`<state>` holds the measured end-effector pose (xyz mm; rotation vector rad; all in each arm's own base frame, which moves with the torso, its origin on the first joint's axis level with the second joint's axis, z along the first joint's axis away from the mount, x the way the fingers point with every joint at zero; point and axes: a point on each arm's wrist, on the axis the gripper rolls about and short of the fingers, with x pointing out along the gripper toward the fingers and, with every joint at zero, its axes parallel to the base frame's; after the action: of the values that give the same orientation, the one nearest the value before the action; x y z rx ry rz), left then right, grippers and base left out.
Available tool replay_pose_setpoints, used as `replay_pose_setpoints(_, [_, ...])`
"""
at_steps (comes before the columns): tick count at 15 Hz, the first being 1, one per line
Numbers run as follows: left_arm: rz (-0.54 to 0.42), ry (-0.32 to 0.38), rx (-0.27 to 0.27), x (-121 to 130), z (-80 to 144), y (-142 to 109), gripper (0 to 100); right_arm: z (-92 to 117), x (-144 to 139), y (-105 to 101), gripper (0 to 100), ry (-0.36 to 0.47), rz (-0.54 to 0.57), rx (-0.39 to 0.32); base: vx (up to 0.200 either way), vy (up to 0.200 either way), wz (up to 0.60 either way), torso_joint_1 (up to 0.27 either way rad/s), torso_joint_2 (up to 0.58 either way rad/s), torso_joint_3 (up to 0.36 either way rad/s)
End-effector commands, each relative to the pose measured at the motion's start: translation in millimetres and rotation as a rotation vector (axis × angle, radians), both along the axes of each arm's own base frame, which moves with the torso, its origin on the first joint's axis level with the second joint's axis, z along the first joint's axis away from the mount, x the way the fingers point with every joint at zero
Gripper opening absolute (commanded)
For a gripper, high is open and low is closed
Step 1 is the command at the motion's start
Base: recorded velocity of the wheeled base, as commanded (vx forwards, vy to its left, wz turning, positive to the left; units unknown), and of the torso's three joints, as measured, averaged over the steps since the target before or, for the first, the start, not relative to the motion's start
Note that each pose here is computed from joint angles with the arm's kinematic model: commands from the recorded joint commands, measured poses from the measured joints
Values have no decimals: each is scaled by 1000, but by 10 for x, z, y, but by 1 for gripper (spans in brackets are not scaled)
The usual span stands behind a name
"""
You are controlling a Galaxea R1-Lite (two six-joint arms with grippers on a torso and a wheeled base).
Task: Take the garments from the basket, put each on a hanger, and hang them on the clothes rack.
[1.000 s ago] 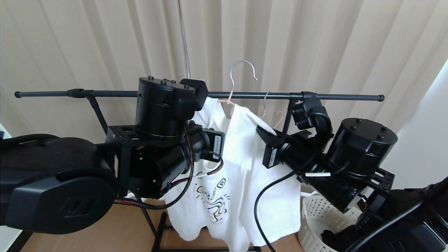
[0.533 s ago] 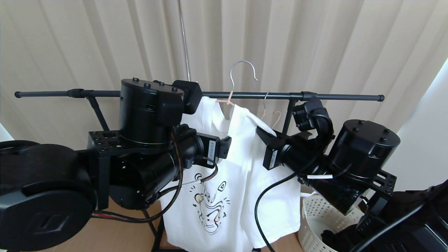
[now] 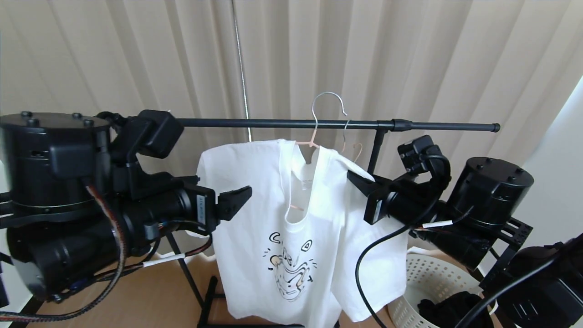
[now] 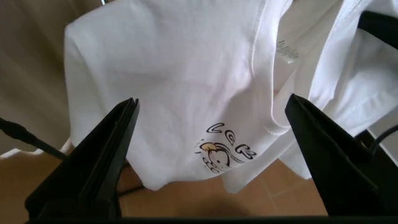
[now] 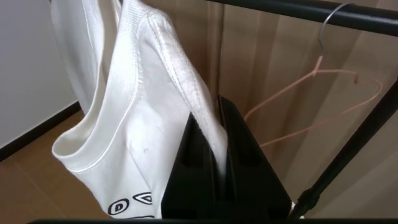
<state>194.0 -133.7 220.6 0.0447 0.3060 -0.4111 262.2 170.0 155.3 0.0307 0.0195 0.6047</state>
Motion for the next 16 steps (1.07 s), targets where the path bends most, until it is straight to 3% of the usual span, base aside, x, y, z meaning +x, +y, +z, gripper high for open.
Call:
replay_pose_setpoints(1, [10,-8,-11,21,-67,457,100,-17,27,-132,0,-4,-2,-3,0,0,0,0,0,0])
replay_pose_setpoints(3, [-21,3,-8,95,-198,631,100,-31,48,-235,0,-27,15,-16,0,0,0,0,0,0])
replay_pose_setpoints(8, [-26,58,-9,456,-573,630,100,-5,-33,-383,0,-77,83,-40,0,0,0,0,0,0])
replay_pose_setpoints(14, [-35,73,-13,546,-724,622,100,60,-70,-488,0,-101,110,-38,0,0,0,0,0,0])
replay_pose_setpoints(15, [-35,79,-11,572,-741,614,0,58,-80,-492,0,-99,110,-39,0,0,0,0,0,0])
replay_pose_setpoints(16, [-35,90,-9,608,-773,605,0,68,-94,-497,0,-103,118,-37,0,0,0,0,0,0])
